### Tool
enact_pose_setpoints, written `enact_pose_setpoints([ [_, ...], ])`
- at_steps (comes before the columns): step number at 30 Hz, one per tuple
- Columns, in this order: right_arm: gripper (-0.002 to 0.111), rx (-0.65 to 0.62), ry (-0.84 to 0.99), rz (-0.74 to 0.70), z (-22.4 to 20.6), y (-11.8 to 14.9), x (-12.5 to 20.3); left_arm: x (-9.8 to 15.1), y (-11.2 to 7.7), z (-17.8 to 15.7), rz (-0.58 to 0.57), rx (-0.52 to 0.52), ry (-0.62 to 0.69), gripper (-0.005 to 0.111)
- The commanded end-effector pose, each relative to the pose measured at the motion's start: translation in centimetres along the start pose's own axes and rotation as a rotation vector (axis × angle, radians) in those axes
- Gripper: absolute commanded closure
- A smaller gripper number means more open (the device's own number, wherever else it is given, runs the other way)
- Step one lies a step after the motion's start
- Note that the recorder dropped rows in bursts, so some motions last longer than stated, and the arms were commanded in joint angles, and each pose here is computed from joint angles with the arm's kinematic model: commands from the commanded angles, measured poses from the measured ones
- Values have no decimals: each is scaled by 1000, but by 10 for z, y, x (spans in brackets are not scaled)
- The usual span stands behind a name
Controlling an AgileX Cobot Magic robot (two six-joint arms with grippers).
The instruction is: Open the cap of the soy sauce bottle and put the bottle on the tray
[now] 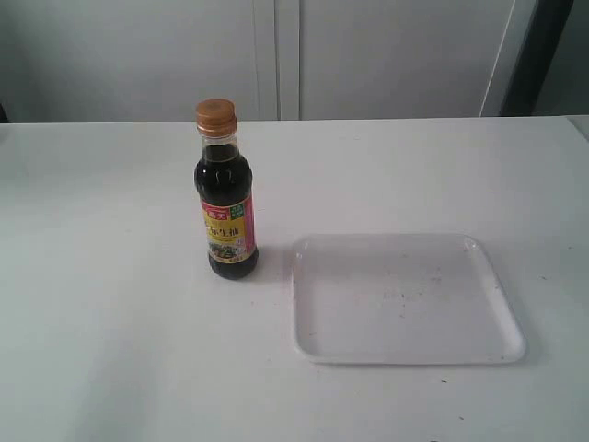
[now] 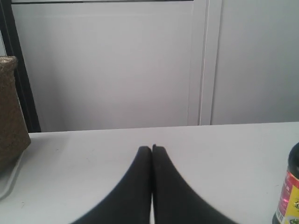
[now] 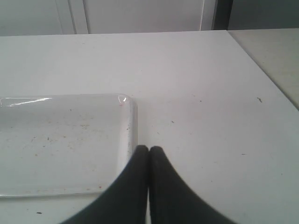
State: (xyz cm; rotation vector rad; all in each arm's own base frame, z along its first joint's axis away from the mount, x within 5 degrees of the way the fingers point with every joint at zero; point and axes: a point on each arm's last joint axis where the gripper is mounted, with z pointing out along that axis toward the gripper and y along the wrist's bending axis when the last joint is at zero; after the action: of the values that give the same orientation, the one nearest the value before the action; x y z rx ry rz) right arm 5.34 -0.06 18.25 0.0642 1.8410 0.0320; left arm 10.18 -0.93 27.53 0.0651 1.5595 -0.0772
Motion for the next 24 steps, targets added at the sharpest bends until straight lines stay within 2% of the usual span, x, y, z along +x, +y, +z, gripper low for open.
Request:
enact_pose_setpoints([
  [1, 108, 0, -7, -6, 0, 0, 1, -8, -2, 20, 3, 23, -1, 107],
  [5, 108, 0, -7, -6, 0, 0, 1, -12, -7, 37, 19, 68, -36, 107],
  [14, 108, 0, -7, -6, 0, 0, 1, -4, -16, 71, 85, 174, 11, 107],
  [21, 108, 0, -7, -6, 0, 0, 1, -1, -34, 91, 69, 374, -36, 107],
  [24, 108, 0, -7, -6, 0, 0, 1, 4, -37, 99, 52, 411, -21, 107],
])
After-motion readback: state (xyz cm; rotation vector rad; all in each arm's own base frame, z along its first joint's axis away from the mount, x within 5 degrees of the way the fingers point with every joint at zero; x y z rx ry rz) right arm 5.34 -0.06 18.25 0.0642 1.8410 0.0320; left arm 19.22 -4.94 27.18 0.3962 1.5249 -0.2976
